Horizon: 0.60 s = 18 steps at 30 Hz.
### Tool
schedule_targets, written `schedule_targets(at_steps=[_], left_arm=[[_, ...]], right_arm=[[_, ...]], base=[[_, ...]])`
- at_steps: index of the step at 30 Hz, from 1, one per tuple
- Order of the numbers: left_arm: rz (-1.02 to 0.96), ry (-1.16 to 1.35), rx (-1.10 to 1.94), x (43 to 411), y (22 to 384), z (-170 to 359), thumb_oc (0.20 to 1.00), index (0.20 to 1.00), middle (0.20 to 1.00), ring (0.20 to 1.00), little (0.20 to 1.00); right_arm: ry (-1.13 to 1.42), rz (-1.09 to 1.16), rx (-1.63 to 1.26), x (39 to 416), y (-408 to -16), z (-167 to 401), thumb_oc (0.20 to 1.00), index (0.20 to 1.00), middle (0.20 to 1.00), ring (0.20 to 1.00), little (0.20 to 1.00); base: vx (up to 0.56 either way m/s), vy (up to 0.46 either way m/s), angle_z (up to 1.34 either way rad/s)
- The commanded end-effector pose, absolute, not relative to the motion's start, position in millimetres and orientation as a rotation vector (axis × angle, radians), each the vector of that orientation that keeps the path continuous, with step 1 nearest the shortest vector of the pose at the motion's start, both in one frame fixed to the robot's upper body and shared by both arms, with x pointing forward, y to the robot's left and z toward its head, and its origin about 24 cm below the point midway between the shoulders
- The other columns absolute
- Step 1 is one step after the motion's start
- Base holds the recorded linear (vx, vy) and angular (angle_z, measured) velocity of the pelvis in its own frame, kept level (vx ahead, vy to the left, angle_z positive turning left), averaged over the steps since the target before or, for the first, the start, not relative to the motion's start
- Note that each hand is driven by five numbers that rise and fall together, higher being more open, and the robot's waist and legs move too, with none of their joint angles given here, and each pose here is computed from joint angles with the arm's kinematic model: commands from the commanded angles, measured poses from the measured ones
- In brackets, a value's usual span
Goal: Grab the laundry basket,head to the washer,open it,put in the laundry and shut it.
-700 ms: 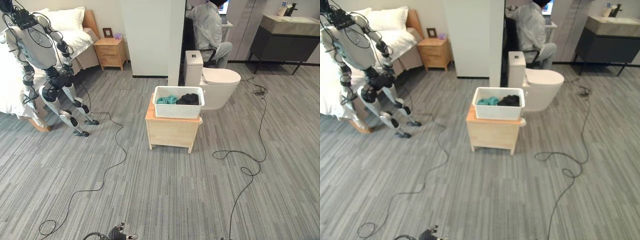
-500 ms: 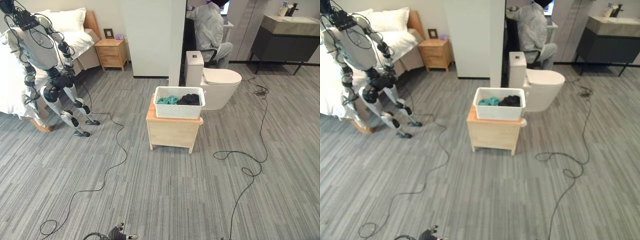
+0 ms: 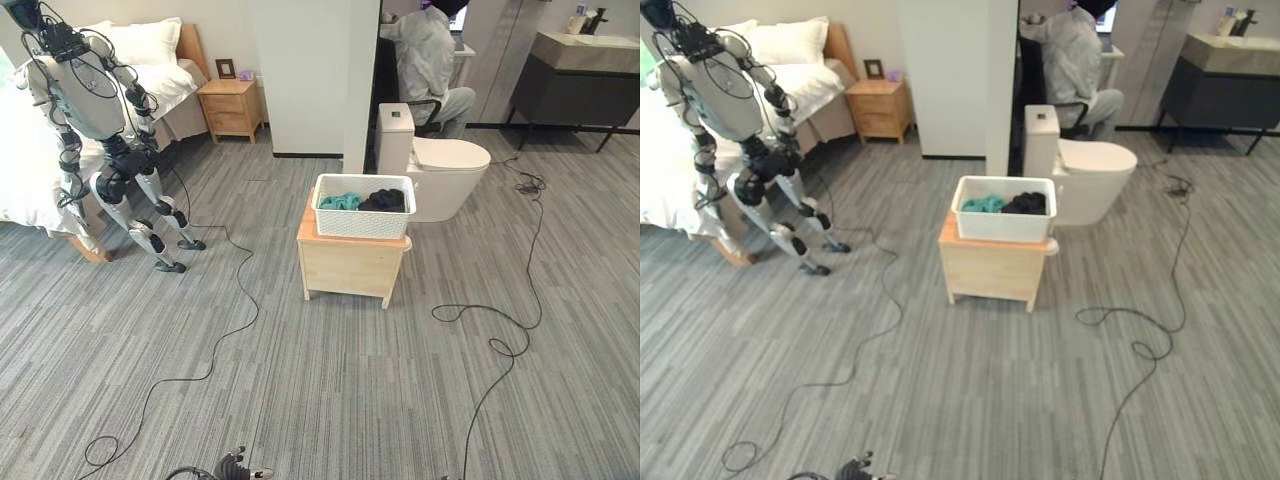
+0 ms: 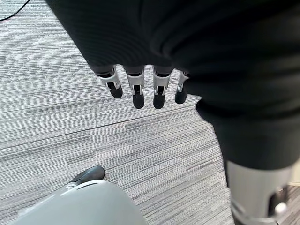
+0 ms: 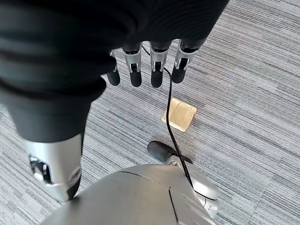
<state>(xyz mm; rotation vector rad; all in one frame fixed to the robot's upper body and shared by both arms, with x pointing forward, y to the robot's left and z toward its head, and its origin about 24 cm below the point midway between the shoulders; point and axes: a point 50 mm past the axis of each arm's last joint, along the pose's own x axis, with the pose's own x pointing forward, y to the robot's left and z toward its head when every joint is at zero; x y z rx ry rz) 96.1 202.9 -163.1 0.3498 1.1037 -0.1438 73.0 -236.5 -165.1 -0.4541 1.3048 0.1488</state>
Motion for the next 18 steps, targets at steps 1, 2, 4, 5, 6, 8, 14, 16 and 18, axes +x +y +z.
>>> schedule_targets(at_steps=[1, 2, 4, 5, 6, 8, 14, 16, 18], left_arm=[[-0.076, 1.107, 0.371, 103.9, 225.8, -158.5, 1.000, 1.000, 1.000, 1.000, 1.000], [-0.071, 1.106, 0.370, 104.2, 226.9, -158.2, 1.000, 1.000, 1.000, 1.000, 1.000], [-0.065, 1.105, 0.368, 104.7, 227.8, -157.9, 1.000, 1.000, 1.000, 1.000, 1.000], [-0.058, 1.102, 0.366, 105.3, 228.9, -157.4, 1.000, 1.000, 1.000, 1.000, 1.000], [-0.053, 1.098, 0.364, 106.4, 229.2, -157.0, 1.000, 1.000, 1.000, 1.000, 1.000], [-0.044, 1.096, 0.358, 107.5, 229.9, -156.6, 1.000, 1.000, 1.000, 1.000, 1.000], [-0.036, 1.098, 0.331, 108.3, 228.1, -156.9, 1.000, 1.000, 1.000, 1.000, 1.000], [-0.037, 1.096, 0.330, 109.5, 227.3, -156.8, 1.000, 1.000, 1.000, 1.000, 1.000], [-0.034, 1.094, 0.327, 110.3, 227.7, -156.5, 1.000, 1.000, 1.000, 1.000, 1.000]], right_arm=[[1.326, 0.166, -0.468, 70.3, -238.0, -165.7, 1.000, 1.000, 1.000, 1.000, 1.000], [1.319, 0.161, -0.468, 72.1, -238.8, -165.2, 1.000, 1.000, 1.000, 1.000, 1.000], [1.313, 0.155, -0.469, 73.7, -239.8, -164.6, 1.000, 1.000, 1.000, 1.000, 1.000], [1.308, 0.150, -0.468, 74.5, -240.5, -164.2, 1.000, 1.000, 1.000, 1.000, 1.000], [1.302, 0.145, -0.469, 76.2, -241.2, -163.7, 1.000, 1.000, 1.000, 1.000, 1.000], [1.295, 0.138, -0.467, 77.7, -242.0, -163.2, 1.000, 1.000, 1.000, 1.000, 1.000], [1.291, 0.128, -0.467, 79.0, -244.7, -162.2, 1.000, 1.000, 1.000, 1.000, 1.000], [1.283, 0.128, -0.463, 81.2, -243.8, -161.9, 1.000, 1.000, 1.000, 1.000, 1.000], [1.275, 0.127, -0.463, 82.9, -243.5, -161.6, 1.000, 1.000, 1.000, 1.000, 1.000]], base=[[0.03, -0.044, 0.04], [0.03, -0.042, 0.06], [0.03, -0.047, 0.12], [0.04, -0.064, 0.13], [0.04, -0.091, 0.09], [0.03, -0.072, 0.04], [0.04, -0.111, 0.04], [0.04, -0.126, 0.10], [0.02, -0.097, 0.00]])
